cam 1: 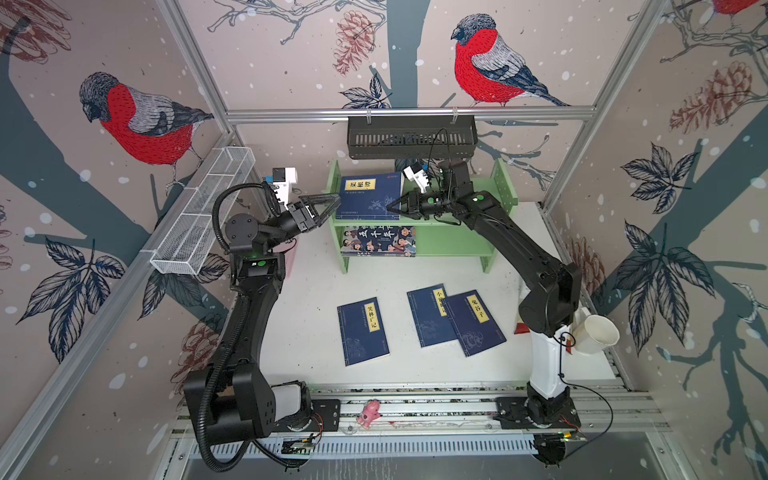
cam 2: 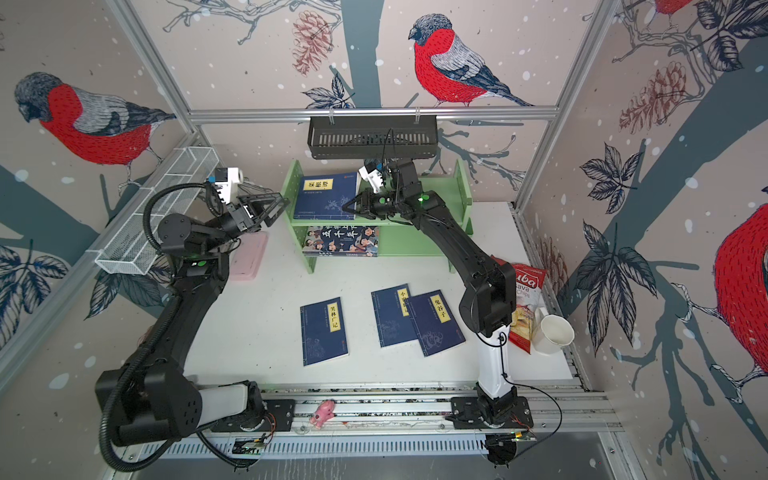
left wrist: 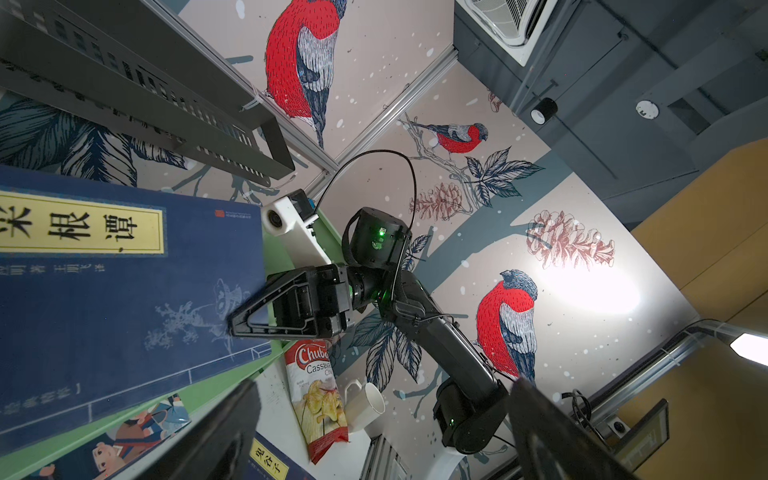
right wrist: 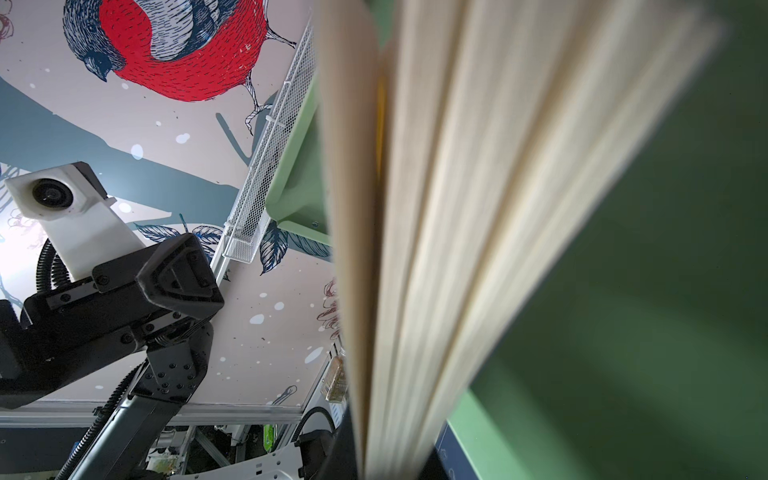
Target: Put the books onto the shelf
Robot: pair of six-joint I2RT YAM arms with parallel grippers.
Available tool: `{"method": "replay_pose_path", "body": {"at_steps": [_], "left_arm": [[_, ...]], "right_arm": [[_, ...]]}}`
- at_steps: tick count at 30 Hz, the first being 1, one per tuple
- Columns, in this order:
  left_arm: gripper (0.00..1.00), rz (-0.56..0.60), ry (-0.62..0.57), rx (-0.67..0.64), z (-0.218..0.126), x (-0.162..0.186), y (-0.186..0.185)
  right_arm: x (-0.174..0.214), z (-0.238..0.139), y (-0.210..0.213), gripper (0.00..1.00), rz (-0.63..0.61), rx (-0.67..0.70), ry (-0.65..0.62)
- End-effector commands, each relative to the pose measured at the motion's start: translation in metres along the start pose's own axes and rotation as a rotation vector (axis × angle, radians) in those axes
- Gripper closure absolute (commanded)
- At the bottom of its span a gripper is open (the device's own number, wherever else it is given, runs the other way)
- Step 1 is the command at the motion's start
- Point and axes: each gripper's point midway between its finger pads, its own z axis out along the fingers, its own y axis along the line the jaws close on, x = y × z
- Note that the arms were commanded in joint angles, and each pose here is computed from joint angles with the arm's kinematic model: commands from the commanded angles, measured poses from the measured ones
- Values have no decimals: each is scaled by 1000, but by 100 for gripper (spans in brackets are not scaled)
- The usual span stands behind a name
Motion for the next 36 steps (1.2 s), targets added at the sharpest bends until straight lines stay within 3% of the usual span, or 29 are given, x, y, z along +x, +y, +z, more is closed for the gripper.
{"method": "replay_pose_path", "body": {"at_steps": [1,22,36], "left_arm": [[7,36,10,38,0,-1,-11],[7,25,-10,61,-1,-2,-13],[7,26,-13,66,-2,0,-16]], "right_arm": [[1,-7,12,99,-30,-23,8],[5,0,-11,98,23,-29,60],[0,-4,-27,64,50,9,56]]}}
